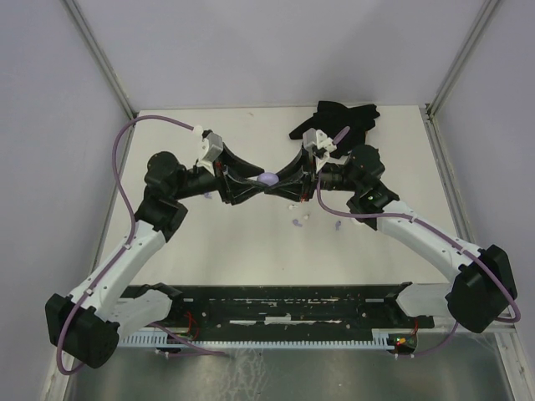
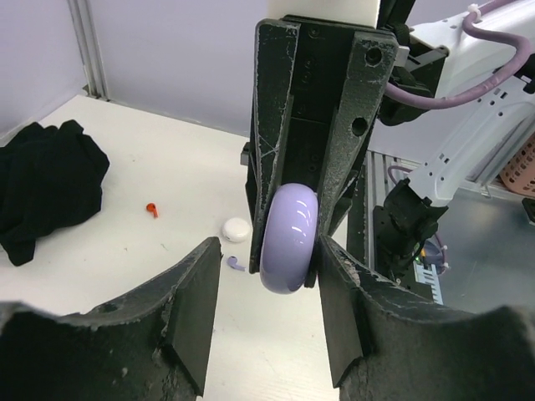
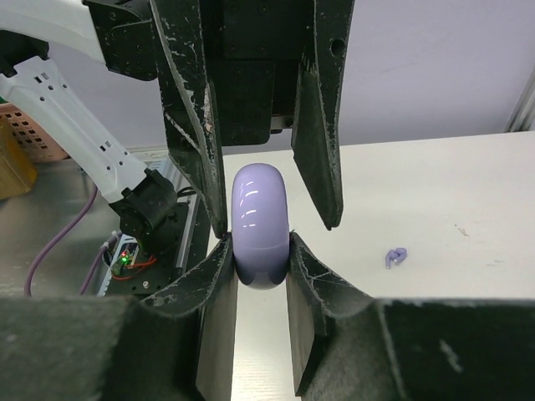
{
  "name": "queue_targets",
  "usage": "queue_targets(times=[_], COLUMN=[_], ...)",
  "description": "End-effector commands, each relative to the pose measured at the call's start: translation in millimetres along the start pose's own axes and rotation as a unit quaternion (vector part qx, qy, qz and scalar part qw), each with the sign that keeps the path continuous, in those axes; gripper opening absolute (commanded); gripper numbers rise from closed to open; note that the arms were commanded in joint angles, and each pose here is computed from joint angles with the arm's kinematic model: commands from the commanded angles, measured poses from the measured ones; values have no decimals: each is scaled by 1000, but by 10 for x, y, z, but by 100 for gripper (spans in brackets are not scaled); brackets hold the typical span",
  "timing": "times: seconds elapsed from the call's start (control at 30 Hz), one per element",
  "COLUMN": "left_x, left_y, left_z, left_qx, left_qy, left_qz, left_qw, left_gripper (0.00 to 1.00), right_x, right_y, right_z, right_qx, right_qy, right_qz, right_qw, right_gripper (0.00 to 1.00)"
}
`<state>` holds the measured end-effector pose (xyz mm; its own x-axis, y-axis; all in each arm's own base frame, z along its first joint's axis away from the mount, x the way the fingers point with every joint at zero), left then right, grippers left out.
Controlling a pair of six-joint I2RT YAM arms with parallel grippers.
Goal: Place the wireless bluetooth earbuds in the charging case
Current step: Pick up the charging case at the center of the board, then open the charging case, then pick up the earbud from the center of the board.
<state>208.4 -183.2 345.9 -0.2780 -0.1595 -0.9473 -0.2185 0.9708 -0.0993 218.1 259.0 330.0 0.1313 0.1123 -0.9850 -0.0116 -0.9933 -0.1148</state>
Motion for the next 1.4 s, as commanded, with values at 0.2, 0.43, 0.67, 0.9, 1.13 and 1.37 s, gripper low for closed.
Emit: queue_targets(times=[0.2,0.43,0.67,0.9,1.13,1.37], left_x=[-282,-310,-262,-214,17,446], left_y=[-25,-27,-25,71,473,803], left_z=[-16,-14,65,142,555,936], left_qx=[-35,-41,-66,-135,-413,-594], left_qy=[-10,15,45,72,129,214], left_qz=[-37,-43,-32,-37,-31,-10], left_qw=[999,998,996,988,901,775], left_gripper=[57,57,57,69,77,83], right_x=[-74,-17,25,177,381,541], right_y=[44,83,91,142,309,466], right_z=[106,130,123,40,11,80], right_qx=[-36,-40,-38,8,75,109], right_qy=[30,48,53,72,98,103], right_qz=[-1,11,19,58,113,145], right_qw=[999,998,998,996,986,978], right_gripper=[2,2,2,2,3,4])
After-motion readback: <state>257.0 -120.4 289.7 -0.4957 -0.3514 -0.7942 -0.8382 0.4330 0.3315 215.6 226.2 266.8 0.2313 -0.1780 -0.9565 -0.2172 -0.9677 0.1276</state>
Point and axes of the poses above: each gripper's point midway between its finger pads, its own y axis back along the fingers, its own z axis along the line the jaws close on, x = y × z, the point moved 8 cm from there along y, back along the fingers, and after that the axes turned 11 degrees about y, right-handed, at the moved point
